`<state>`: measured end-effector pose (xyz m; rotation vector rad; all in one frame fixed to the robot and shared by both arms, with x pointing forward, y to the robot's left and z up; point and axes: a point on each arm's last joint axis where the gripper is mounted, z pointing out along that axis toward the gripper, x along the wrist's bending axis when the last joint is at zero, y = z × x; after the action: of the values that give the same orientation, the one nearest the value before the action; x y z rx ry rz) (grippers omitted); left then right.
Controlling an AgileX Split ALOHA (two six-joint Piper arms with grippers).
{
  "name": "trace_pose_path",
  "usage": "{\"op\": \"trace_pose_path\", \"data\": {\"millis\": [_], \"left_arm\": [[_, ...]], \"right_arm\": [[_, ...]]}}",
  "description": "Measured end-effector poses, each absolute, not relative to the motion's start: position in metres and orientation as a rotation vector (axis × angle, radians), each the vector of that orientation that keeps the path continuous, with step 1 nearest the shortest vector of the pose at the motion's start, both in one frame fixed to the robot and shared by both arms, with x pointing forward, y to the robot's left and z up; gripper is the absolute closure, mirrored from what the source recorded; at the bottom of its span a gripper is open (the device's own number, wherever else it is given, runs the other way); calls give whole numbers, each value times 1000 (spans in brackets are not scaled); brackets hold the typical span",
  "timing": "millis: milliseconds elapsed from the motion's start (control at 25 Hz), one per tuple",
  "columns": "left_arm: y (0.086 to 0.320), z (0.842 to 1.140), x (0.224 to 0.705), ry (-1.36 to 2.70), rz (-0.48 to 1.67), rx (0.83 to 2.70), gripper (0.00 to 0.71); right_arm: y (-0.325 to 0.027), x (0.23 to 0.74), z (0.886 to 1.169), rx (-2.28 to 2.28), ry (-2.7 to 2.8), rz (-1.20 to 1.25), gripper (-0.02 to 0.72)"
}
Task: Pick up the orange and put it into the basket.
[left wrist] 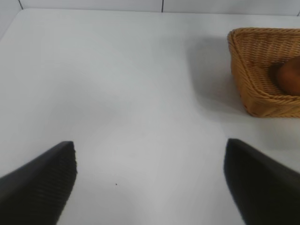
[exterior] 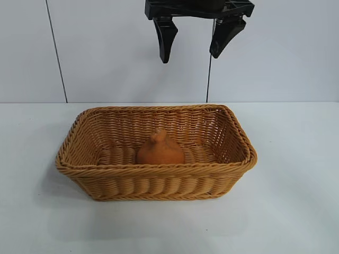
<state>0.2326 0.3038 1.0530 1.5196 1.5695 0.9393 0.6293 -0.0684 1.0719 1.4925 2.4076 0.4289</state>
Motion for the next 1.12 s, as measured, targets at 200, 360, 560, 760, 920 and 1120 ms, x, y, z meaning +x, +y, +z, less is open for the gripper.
{"op": "trace_pose_path", "data": {"millis": [200,360,560,760,920,1120], "left_arm": [[304,1053,233,1570,939,1520,98],[304,1053,233,1570,939,1520,98],[304,1053,233,1570,939,1520,98],[304,1053,233,1570,939,1520,98],[304,1053,233,1570,939,1520,98],[304,1053,233,1570,939,1520,98]], "right_arm": [[-112,652,1072,1600,2318,394,63],[-174,674,1072,1728,2199,350,63],[-248,689,1072,1901,2039,316,63],[-280,692,1071,1996,1980,342,63],[-278,690,1072,1993,1997,349,63],[-279,669,1067,2021,2035,298,63]]}}
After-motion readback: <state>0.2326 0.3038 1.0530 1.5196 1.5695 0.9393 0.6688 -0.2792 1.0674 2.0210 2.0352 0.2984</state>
